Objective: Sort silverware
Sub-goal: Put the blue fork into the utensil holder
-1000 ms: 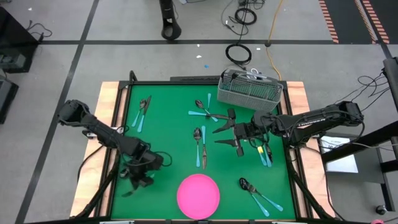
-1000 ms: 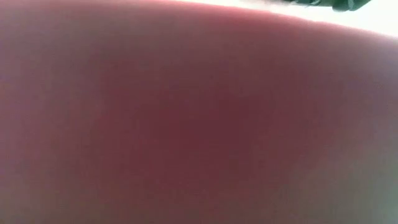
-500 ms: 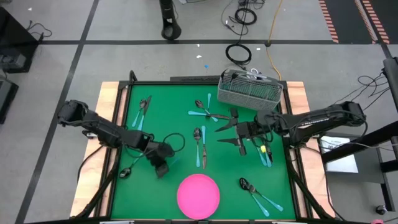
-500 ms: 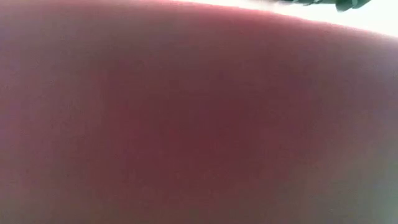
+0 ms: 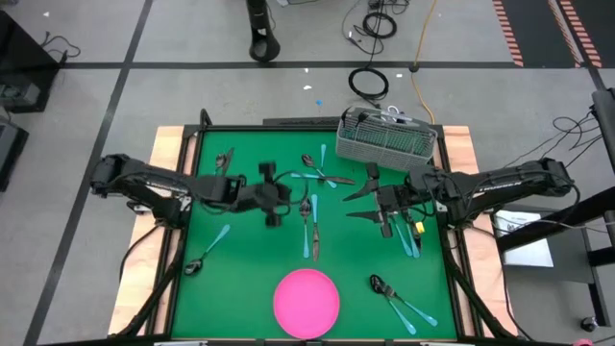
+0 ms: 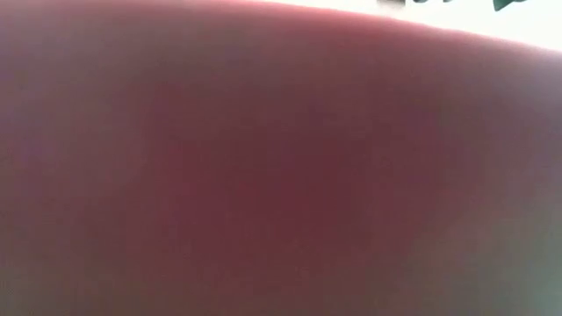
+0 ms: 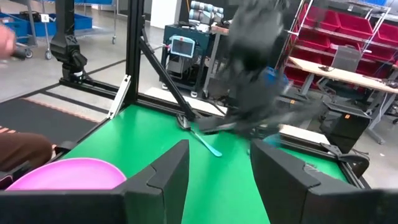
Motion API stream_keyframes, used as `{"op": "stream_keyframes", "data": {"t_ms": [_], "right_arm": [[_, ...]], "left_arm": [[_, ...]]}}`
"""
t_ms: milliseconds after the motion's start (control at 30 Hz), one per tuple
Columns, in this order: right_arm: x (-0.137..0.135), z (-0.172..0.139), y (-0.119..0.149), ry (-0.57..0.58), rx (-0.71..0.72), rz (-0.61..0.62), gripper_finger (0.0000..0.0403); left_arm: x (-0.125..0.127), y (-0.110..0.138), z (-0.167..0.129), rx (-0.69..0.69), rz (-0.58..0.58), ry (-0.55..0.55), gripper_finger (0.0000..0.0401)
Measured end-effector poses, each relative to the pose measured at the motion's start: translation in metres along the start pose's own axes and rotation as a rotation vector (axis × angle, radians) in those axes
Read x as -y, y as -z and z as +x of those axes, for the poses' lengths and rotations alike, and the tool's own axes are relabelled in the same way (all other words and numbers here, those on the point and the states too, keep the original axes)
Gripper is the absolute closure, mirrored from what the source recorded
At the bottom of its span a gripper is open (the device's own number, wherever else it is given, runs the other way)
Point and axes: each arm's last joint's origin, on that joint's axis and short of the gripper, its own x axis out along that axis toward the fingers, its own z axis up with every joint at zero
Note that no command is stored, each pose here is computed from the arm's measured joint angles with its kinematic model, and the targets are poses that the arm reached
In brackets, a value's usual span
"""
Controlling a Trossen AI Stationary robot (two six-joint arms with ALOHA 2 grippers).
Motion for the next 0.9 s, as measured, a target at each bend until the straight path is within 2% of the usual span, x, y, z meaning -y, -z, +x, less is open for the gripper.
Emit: {"op": "stream_keyframes", "data": {"t_ms": [133,300,400,500,567,733,800,900], "right_arm": [[0.0,-0.001,0.001,0.004,-0.014,0.023,0.0243],[-0.001,-0.009,0.001,-0.001,-0.052,0.055,0.0243],[-0.002,-0.017,0.001,-0.005,-0.083,0.072,0.0243],[-0.002,-0.023,0.001,-0.006,-0.098,0.092,0.0243],[-0.003,-0.025,0.002,-0.008,-0.114,0.106,0.0243],[-0.004,-0.027,0.006,-0.014,-0.164,0.124,0.0243],[-0.004,-0.028,0.007,-0.016,-0.178,0.125,0.0243],[-0.004,-0.028,0.009,-0.018,-0.191,0.126,0.0243]], "left_arm": [[-0.032,-0.029,-0.002,-0.02,0.265,-0.257,0.0399],[-0.054,-0.043,0.015,-0.18,0.662,-0.489,0.0399],[-0.063,-0.042,0.038,-0.346,0.966,-0.531,0.0399],[-0.07,-0.034,0.066,-0.506,1.247,-0.496,0.0399],[-0.077,-0.028,0.084,-0.56,1.319,-0.482,0.0399],[-0.099,-0.02,0.115,-0.614,1.347,-0.558,0.0399],[-0.104,-0.022,0.123,-0.564,1.364,-0.624,0.0399],[-0.108,-0.028,0.131,-0.48,1.474,-0.734,0.0399]]}}
